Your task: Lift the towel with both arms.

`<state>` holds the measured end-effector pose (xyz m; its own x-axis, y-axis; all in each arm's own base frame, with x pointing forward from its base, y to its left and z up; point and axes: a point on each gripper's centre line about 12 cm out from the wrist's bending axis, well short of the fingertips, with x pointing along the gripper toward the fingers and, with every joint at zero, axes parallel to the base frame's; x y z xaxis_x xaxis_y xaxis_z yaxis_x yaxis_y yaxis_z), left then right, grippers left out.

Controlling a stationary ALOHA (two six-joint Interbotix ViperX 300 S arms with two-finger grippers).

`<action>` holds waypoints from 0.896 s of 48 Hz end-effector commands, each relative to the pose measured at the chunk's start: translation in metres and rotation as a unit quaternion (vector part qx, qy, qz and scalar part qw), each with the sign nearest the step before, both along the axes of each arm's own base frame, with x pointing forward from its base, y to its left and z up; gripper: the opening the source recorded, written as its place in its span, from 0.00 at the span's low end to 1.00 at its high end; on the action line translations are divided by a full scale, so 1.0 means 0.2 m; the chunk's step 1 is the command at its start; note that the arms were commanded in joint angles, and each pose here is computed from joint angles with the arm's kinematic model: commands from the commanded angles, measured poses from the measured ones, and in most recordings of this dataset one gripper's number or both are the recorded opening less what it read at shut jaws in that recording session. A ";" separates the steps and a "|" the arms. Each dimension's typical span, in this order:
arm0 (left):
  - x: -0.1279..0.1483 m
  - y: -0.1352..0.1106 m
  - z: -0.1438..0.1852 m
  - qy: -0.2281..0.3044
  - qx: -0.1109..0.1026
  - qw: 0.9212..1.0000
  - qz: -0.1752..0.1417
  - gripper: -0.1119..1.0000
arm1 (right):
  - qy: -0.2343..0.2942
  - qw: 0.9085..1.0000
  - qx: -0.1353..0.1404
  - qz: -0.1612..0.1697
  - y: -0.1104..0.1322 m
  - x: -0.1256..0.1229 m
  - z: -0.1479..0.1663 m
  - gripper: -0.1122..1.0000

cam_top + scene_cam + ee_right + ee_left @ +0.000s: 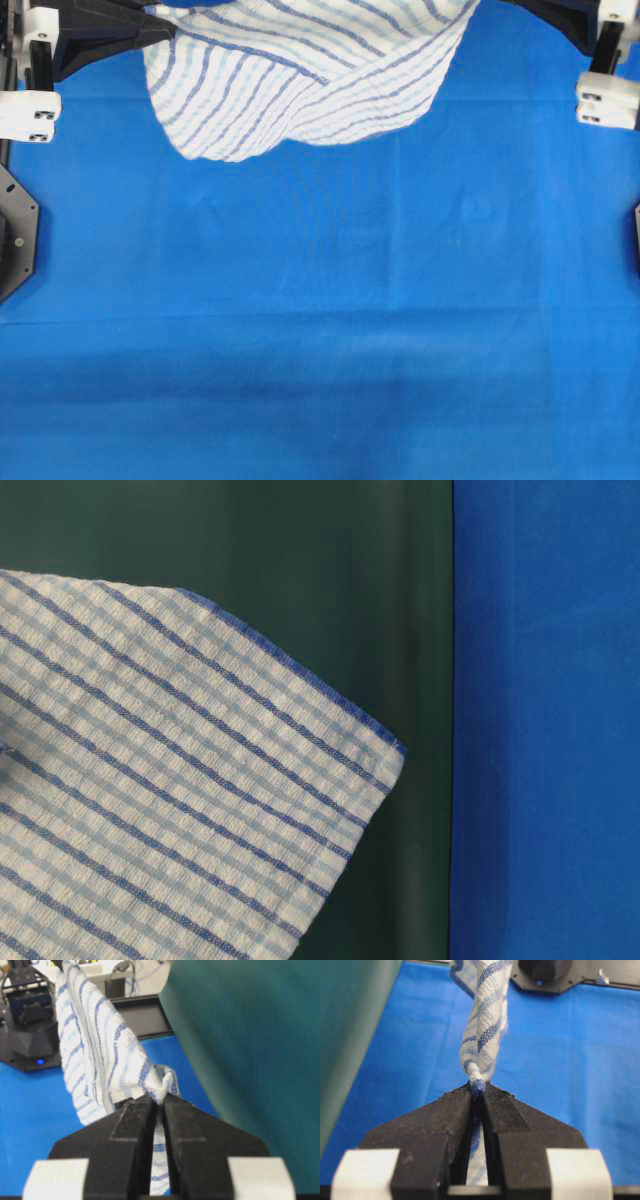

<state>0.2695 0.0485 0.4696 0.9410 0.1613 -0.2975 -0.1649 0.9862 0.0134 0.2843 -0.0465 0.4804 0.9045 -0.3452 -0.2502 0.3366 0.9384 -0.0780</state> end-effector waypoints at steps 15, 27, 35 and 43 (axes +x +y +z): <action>-0.01 -0.04 0.08 -0.035 0.037 0.998 -0.023 0.13 | -0.012 1.000 -0.021 0.009 0.01 -0.02 0.06 0.17; -0.02 -0.04 0.05 -0.059 0.053 0.997 -0.024 0.63 | -0.004 1.000 -0.028 0.008 0.01 -0.02 0.05 0.52; -0.04 -0.05 0.03 -0.071 0.056 0.996 -0.023 0.93 | 0.005 0.999 -0.031 0.001 0.00 -0.01 0.03 0.70; -0.07 -0.05 0.02 -0.076 0.055 0.995 -0.023 0.92 | 0.006 0.999 -0.031 0.000 0.00 -0.01 0.03 0.69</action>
